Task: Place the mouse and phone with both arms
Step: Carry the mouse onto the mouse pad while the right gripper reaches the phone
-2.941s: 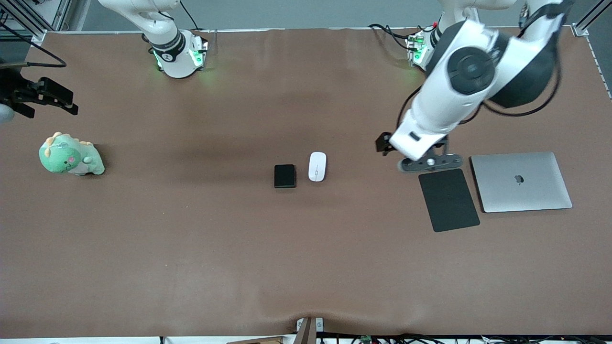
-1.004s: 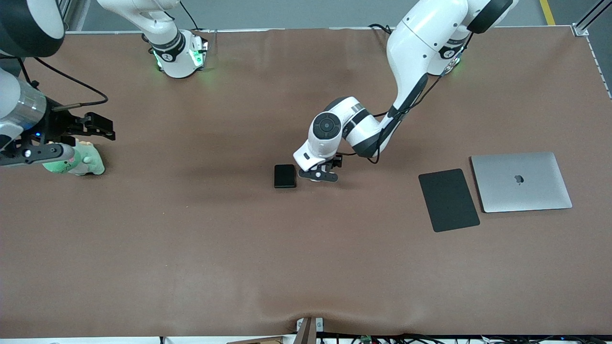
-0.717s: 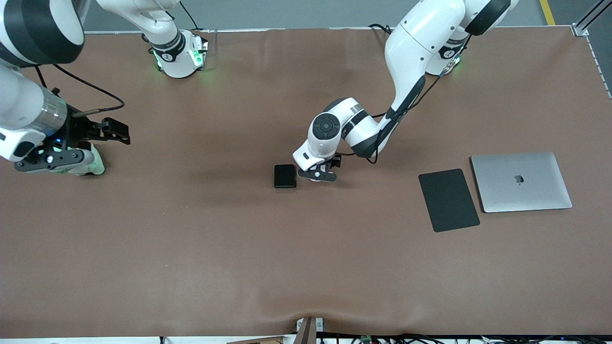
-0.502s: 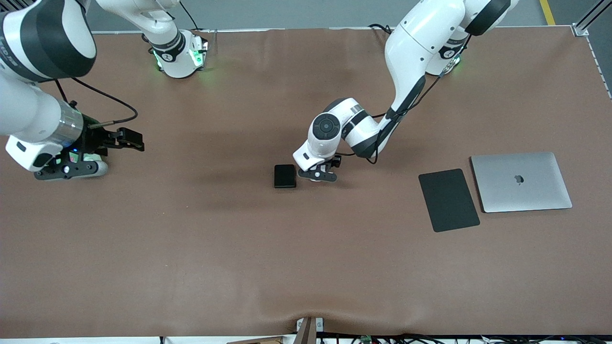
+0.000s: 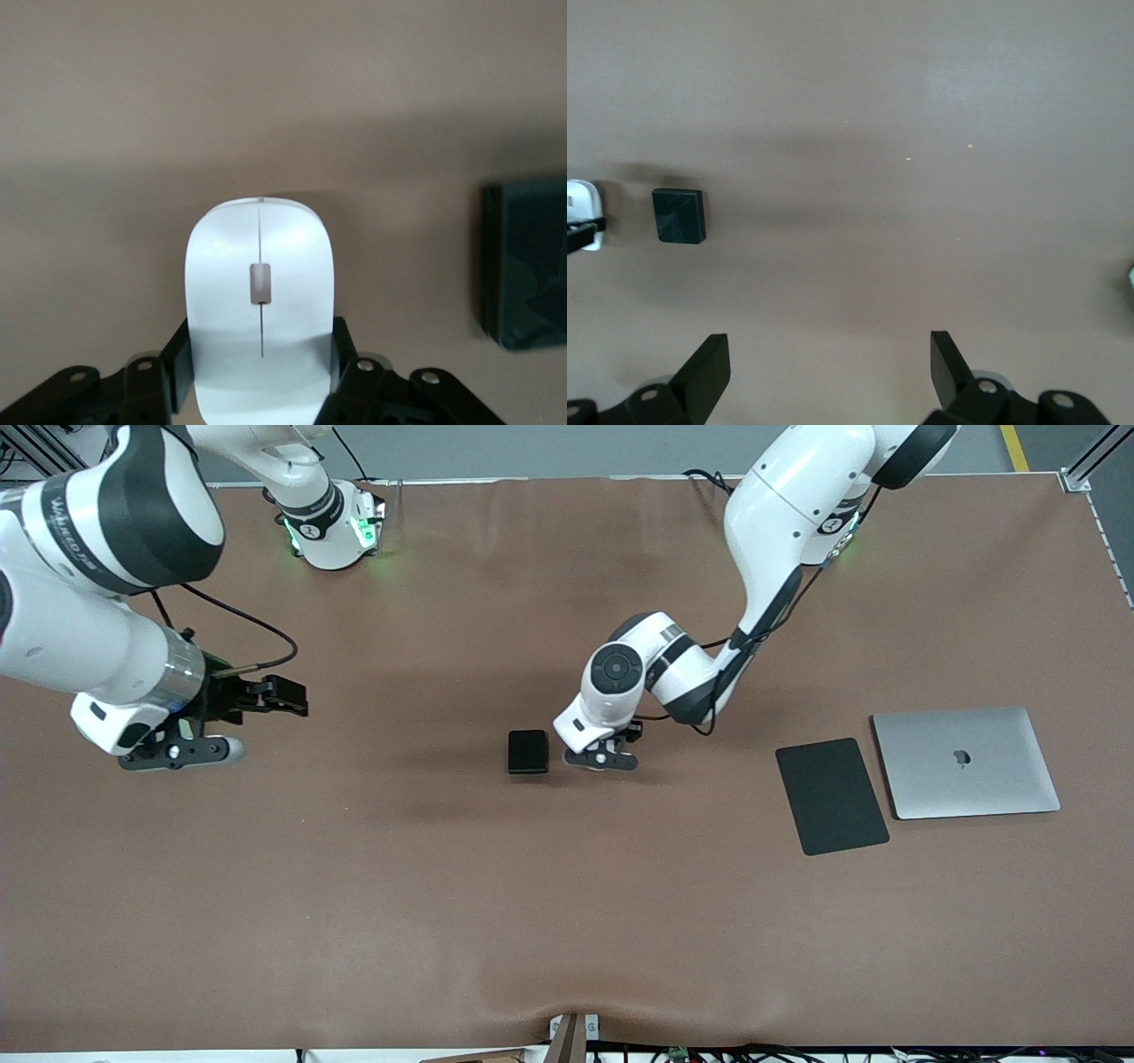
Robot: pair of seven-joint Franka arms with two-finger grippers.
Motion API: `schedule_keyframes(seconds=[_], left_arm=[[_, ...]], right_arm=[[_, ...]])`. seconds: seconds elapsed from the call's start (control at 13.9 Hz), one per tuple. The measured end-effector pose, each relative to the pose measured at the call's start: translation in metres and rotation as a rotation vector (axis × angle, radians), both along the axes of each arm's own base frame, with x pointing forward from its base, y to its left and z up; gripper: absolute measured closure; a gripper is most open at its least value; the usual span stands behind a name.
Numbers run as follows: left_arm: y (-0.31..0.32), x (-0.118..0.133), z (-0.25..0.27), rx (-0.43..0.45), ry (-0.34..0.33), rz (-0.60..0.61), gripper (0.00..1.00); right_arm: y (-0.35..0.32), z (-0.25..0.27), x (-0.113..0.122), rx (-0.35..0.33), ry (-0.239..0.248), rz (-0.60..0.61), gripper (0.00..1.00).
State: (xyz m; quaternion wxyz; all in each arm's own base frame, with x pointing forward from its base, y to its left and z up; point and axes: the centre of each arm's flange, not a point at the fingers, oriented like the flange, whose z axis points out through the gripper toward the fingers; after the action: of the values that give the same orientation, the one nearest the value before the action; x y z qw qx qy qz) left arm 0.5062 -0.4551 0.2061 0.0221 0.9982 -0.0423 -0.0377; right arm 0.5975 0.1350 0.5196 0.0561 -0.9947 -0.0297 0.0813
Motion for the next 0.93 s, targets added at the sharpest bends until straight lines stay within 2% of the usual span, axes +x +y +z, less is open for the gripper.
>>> schedule_keyframes(seconds=[0.29,0.5,0.72,0.93], left_arm=[[0.084,0.06,0.066,0.048,-0.014,0.119,0.38],[0.165,0.091,0.077,0.081,0.001,0.145,0.38],[0.253,0.111,0.067,0.094,0.029,0.128,0.38],[0.325,0.12,0.053,0.092,0.04,0.103,0.38]], right_arm=[[0.039,-0.018,0.003,-0.005,-0.005,-0.044,0.0],[0.083,-0.039,0.002,-0.007,-0.017,-0.036,0.0],[0.114,-0.063,0.002,-0.012,-0.015,-0.037,0.0],[0.134,-0.082,0.002,-0.013,-0.014,-0.017,0.0]])
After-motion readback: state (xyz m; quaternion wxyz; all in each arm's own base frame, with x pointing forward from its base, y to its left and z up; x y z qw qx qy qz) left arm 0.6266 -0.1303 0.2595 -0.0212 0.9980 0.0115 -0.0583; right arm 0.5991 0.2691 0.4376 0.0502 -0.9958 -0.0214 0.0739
